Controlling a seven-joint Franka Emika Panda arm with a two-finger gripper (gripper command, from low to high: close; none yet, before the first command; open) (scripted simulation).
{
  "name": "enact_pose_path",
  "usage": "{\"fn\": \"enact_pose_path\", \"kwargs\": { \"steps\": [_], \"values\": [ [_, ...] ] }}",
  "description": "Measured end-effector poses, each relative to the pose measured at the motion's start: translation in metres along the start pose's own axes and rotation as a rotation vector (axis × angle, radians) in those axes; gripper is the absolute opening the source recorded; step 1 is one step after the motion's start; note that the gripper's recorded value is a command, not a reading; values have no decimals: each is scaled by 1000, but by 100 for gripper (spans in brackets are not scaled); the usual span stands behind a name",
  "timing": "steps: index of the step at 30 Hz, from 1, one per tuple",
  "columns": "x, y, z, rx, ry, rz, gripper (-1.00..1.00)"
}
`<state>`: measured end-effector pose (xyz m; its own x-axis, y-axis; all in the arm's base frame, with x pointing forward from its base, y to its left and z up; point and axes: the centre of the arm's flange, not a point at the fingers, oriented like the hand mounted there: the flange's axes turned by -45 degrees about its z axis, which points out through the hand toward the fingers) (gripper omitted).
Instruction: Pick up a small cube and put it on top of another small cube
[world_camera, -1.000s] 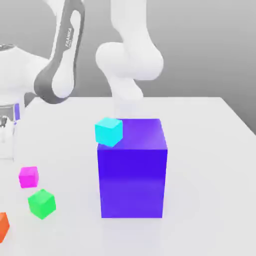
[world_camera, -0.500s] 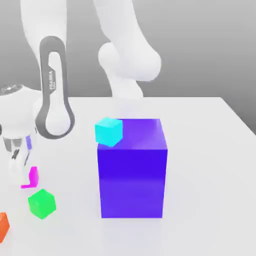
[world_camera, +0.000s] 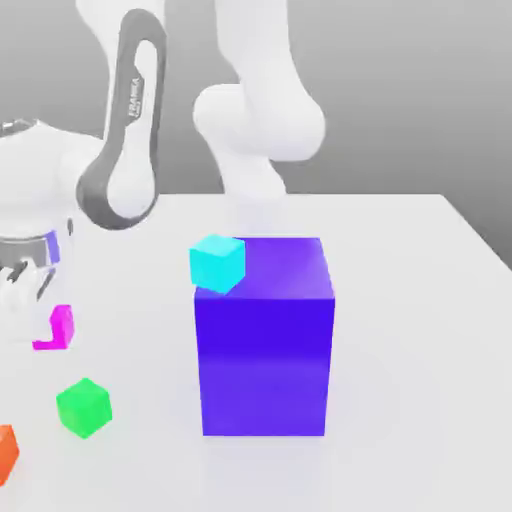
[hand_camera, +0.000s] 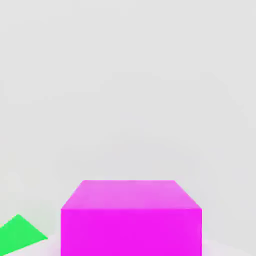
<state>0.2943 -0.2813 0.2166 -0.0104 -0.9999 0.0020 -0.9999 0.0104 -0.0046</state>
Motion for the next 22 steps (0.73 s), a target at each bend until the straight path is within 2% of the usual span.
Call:
{"fn": "enact_pose_path", "kwargs": {
  "steps": [7, 14, 15, 22],
  "values": [
    [-47, -56, -23, -2, 0, 166, -100],
    [-43, -58, 24, -1, 2, 209, -100],
    [-44, -57, 33, -2, 1, 208, 100],
    [-44, -57, 35, -3, 0, 208, 100]
  ]
}}
